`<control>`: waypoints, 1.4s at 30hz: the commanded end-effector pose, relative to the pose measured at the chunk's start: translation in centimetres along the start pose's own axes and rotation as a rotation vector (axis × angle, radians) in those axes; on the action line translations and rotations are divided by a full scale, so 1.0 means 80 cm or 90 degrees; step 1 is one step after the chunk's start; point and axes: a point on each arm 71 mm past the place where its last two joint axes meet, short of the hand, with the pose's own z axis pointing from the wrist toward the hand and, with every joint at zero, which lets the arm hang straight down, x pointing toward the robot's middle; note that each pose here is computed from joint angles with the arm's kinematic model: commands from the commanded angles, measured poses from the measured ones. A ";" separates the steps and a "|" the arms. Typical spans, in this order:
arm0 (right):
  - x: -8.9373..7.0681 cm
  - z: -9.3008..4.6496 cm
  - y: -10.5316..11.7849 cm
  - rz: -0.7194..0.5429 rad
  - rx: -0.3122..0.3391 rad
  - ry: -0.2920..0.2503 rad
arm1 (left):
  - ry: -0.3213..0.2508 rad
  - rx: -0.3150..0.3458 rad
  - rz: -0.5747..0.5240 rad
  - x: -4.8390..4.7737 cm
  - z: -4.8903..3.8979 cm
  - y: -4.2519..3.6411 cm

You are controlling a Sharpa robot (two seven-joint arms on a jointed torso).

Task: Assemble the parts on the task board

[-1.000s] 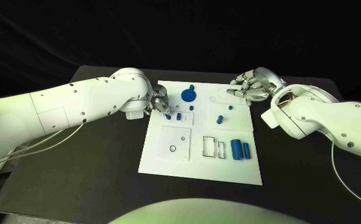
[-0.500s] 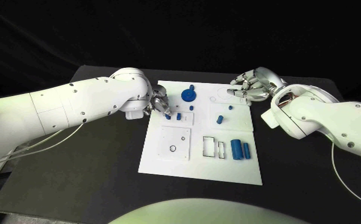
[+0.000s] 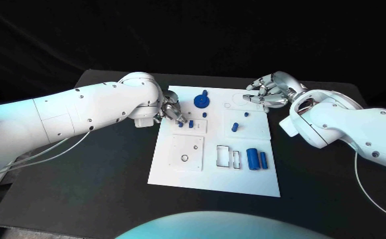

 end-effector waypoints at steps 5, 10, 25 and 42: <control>0.000 -0.001 0.001 -0.003 -0.006 0.002 | 0.013 0.000 -0.004 0.002 0.001 -0.0010; 0.000 -0.001 0.000 -0.003 -0.006 0.001 | 0.018 -0.008 -0.005 0.001 0.002 0.0031; -0.001 -0.002 -0.001 -0.003 -0.005 0.000 | 0.014 -0.015 -0.012 -0.001 0.003 0.0087; -0.002 -0.002 -0.001 -0.003 -0.005 -0.001 | -0.016 0.006 -0.047 -0.006 0.003 0.0075</control>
